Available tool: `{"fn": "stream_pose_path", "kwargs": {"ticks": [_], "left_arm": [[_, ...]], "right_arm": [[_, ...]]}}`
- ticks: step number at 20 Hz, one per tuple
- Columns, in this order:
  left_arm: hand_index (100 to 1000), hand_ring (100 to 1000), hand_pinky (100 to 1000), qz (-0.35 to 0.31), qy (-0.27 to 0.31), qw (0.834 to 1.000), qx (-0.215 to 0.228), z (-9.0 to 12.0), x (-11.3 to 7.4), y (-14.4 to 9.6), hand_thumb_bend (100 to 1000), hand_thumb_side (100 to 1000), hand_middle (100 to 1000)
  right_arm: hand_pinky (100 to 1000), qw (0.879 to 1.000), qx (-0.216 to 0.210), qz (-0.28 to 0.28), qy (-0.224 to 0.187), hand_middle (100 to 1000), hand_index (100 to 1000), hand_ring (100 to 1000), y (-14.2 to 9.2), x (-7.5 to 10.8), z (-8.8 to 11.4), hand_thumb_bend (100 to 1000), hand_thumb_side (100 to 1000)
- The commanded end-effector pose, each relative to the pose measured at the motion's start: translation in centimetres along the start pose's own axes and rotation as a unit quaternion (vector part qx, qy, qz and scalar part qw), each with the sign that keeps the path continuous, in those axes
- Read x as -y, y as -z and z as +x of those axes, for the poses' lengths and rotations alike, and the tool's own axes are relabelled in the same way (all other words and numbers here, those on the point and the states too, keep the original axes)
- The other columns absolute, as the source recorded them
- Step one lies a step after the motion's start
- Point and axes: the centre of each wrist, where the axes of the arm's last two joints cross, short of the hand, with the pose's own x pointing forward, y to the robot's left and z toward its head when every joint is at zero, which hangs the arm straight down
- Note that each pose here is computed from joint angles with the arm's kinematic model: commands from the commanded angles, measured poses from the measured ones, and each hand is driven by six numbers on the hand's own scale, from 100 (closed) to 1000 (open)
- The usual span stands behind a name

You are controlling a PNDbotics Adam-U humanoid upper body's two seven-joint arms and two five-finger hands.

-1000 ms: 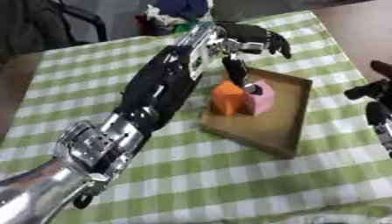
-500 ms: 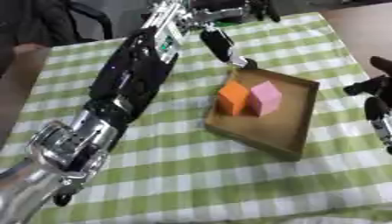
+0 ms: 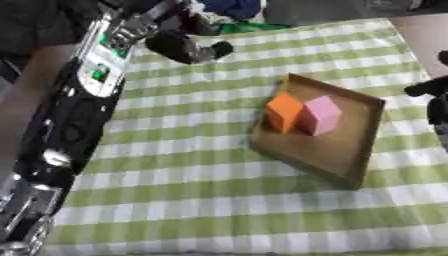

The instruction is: Pick up objects on the table and place them in the box.

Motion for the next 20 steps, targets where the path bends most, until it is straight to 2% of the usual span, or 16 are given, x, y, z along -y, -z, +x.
{"fn": "stream_pose_path", "kwargs": {"ticks": [1, 4, 5, 10, 20], "left_arm": [[852, 753, 710, 0.083, -0.028, 0.996, -0.016, 0.9, -1.3, -1.1, 408, 517, 752], [848, 740, 692, 0.124, -0.062, 0.989, -0.049, 1.0, -0.6, -2.9, 385, 493, 739], [848, 738, 689, 0.131, -0.069, 0.987, -0.06, 1.0, -0.4, -3.4, 395, 522, 737], [844, 724, 675, 0.147, -0.09, 0.979, -0.105, 0.6, 0.4, -5.7, 385, 531, 723], [836, 709, 656, 0.163, -0.132, 0.969, -0.133, 0.5, 1.8, -7.3, 370, 533, 706]], "right_arm": [[884, 1.0, 0.013, -0.007, -0.017, 624, 1000, 749, 0.3, 0.9, 0.8, 100, 555], [884, 1.0, 0.013, -0.014, -0.017, 624, 1000, 749, 0.3, 1.0, 0.8, 100, 555], [884, 1.0, 0.013, -0.015, -0.017, 624, 1000, 749, 0.2, 1.0, 0.8, 100, 556], [882, 1.0, 0.012, -0.021, -0.016, 622, 1000, 747, 0.2, 1.0, 0.8, 100, 557], [879, 1.0, 0.013, -0.024, -0.016, 620, 1000, 745, 0.2, 0.9, 0.8, 100, 559]]}}
